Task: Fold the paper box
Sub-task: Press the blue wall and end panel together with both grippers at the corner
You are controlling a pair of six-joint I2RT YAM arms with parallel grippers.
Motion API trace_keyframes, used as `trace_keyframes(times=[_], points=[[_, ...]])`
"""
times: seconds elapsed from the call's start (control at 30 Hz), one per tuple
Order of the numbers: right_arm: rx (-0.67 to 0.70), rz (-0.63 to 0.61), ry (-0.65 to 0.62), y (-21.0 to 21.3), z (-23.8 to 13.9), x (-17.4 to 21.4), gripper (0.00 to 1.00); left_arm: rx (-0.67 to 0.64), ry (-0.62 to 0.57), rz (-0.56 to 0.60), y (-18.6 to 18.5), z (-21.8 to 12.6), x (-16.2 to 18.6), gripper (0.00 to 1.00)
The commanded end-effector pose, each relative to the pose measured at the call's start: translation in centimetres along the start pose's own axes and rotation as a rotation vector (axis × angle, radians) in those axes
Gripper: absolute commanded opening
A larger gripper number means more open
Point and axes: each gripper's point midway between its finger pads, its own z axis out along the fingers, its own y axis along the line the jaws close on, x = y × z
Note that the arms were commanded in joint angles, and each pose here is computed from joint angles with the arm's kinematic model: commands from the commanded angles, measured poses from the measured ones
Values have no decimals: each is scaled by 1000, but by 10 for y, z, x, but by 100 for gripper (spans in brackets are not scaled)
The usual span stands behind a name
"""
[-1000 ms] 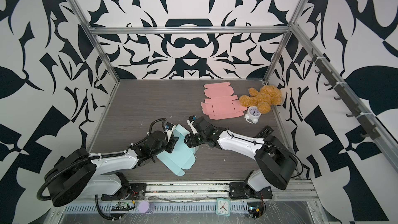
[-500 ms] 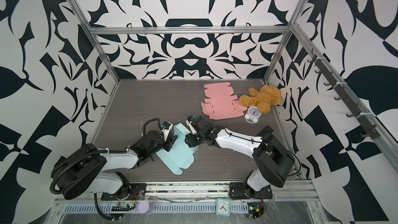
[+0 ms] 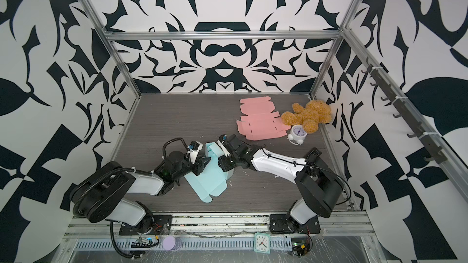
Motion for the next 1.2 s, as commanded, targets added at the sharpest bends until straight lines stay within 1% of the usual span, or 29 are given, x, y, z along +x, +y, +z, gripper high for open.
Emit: trace_keyframes(times=[0.0,0.17,0.2,0.23,0.33,0.47,0.63,0.7,0.73,0.8,0.9,1.0,1.17], points=[[54,-47,-15,-5,-9,-11,53,41,-39,-8,-7,-7,-7,48],[84,-86,-7,-9,-13,-14,52,77,-29,-36,-18,-22,-16,49],[91,-96,-6,-10,-14,-15,51,70,-14,-43,-18,-24,-15,49],[96,-107,-6,-11,-15,-15,51,62,-30,-45,-19,-31,-23,48],[115,-137,-6,-13,-18,-17,51,26,-35,-48,-16,-41,-32,46],[154,-175,-5,-22,-20,-18,51,-30,-46,-66,0,-47,-43,43],[163,-210,-1,-30,-24,-19,51,-5,-54,-110,20,-34,-51,42],[166,-223,2,-32,-25,-19,51,25,-62,-111,23,-27,-58,42],[161,-231,0,-32,-26,-20,51,38,-32,-118,25,-18,-51,43],[152,-241,0,-32,-26,-21,51,75,-8,-110,23,-7,-51,44],[148,-250,3,-34,-24,-23,50,133,10,-104,18,5,-48,48],[144,-254,1,-38,-23,-27,49,155,19,-101,18,13,-47,52],[124,-285,-14,-37,-25,-34,49,162,35,-90,21,23,-44,53]])
